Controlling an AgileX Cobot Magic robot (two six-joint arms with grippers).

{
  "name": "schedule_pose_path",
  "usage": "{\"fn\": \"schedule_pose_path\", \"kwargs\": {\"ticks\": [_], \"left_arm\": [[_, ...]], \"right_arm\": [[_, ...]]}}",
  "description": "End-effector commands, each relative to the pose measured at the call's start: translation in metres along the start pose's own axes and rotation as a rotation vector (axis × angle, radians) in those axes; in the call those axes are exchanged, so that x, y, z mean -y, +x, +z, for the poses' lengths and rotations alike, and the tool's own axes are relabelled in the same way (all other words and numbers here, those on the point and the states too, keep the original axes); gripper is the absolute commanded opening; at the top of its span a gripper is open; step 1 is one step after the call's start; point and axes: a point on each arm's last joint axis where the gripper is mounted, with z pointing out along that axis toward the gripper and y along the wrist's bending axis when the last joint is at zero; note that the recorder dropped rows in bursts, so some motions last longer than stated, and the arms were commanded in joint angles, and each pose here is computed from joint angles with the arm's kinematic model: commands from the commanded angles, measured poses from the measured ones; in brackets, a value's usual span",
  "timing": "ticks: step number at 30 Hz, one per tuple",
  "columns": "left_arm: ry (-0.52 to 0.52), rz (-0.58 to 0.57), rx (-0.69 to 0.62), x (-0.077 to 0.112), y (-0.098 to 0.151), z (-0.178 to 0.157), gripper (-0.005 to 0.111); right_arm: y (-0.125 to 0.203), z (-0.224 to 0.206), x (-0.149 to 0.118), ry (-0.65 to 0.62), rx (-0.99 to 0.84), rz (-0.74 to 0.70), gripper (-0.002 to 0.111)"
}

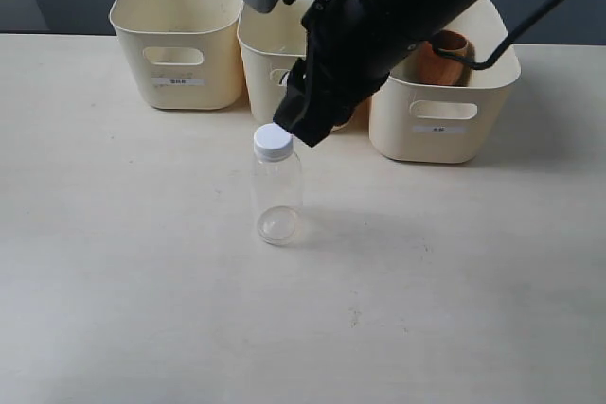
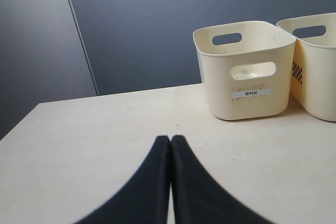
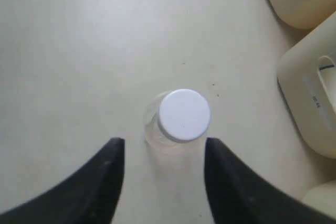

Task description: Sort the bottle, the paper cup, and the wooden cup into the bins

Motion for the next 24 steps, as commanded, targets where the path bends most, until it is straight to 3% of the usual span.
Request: {"fn": "schedule_pose_path", "kwargs": {"ticks": [1,12,19,24], "left_arm": [[-0.002,-0.002,0.010,0.000,0.000,0.000,0.000],[-0.002,-0.002,0.010,0.000,0.000,0.000,0.000],[-0.002,-0.002,0.010,0.000,0.000,0.000,0.000],[-0.002,-0.002,0.010,0.000,0.000,0.000,0.000]], "right_arm": [[0.001,0.007,0.000,-0.014,-0.013,-0.001,0.061],[0.003,0.020,0.002,-0.044,-0.033,-0.022,0.061],[0.003,0.038,0.007,-0.050,-0.004,0.033,0.075],[-0.002,0.041,0.010,-0.031,0.052,0.071,0.075]]}}
